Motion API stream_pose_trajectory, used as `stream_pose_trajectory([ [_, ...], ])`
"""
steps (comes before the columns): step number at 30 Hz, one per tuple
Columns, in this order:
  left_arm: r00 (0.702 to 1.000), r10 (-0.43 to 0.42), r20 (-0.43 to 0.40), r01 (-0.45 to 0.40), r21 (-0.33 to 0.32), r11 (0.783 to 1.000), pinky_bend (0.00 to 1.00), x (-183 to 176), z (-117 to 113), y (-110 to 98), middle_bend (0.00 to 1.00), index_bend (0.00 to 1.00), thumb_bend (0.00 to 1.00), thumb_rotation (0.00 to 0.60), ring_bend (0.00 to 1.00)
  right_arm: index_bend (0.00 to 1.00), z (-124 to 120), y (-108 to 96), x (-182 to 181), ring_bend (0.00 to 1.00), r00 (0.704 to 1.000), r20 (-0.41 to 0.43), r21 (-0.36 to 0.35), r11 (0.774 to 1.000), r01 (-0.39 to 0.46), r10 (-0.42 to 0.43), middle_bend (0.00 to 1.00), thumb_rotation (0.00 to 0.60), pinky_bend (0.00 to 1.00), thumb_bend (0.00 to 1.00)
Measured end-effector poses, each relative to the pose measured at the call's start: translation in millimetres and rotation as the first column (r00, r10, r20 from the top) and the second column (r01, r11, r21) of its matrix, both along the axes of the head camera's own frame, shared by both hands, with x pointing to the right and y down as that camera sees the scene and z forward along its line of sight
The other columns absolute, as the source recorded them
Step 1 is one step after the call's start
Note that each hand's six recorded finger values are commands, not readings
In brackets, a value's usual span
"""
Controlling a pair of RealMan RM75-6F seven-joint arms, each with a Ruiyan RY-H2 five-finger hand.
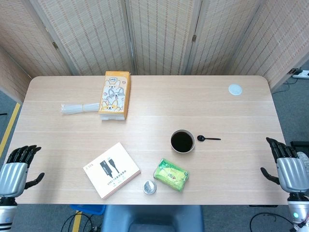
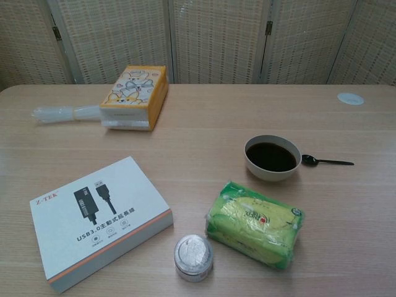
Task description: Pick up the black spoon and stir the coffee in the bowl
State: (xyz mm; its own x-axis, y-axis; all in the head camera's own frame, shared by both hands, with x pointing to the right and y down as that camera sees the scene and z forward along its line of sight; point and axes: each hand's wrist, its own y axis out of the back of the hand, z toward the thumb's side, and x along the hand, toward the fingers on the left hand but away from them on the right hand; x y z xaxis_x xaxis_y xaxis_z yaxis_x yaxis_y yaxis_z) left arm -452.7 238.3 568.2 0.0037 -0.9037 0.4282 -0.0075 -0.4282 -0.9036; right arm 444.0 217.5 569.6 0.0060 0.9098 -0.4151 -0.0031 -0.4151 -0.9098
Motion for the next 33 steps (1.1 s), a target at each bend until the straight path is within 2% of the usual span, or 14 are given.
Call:
stream_pose_trajectory([
  [17,1.0,-0.002,-0.009,0.002,0.004,1.0,0.17,0.7,-3.6,0.0,0.19,0.21,0.26,0.6,0.15,0.0,-2.5,0.1,-0.2,0.17,1.0,0.009,0.009,1.0,0.008,-0.008,0.17,0.6,0.23,0.15],
  [20,1.0,-0.004,-0.011,0.004,0.005,1.0,0.17,0.2,-3.9,0.0,0.19,0.21,0.26,0.6,0.15,0.01,-2.3,0.0,-0.8,0.21,1.0,0.008,0.011,1.0,0.01,-0.011,0.2,0.6,0.23,0.15],
  [23,1.0,-0.005,-0.014,0.005,0.003,1.0,0.17,0.1,-3.8,0.7,0.19,0.21,0.26,0.6,0.15,0.02,-1.6,0.1,-0.8,0.3,1.0,0.006,0.011,1.0,0.008,-0.008,0.25,0.6,0.23,0.15],
  [26,1.0,-0.005,-0.021,0.005,0.002,1.0,0.17,0.9,-3.6,2.0,0.19,0.21,0.26,0.6,0.15,0.06,0.8,1.0,-0.7,0.38,1.0,0.001,0.0,1.0,0.007,-0.007,0.32,0.6,0.29,0.17],
  [33,1.0,-0.014,-0.019,0.014,0.008,1.0,0.17,-1.1,-3.1,1.9,0.19,0.21,0.26,0.6,0.15,0.09,4.6,-2.5,0.9,0.55,1.0,-0.008,-0.009,1.0,0.0,0.0,0.46,0.6,0.51,0.22],
])
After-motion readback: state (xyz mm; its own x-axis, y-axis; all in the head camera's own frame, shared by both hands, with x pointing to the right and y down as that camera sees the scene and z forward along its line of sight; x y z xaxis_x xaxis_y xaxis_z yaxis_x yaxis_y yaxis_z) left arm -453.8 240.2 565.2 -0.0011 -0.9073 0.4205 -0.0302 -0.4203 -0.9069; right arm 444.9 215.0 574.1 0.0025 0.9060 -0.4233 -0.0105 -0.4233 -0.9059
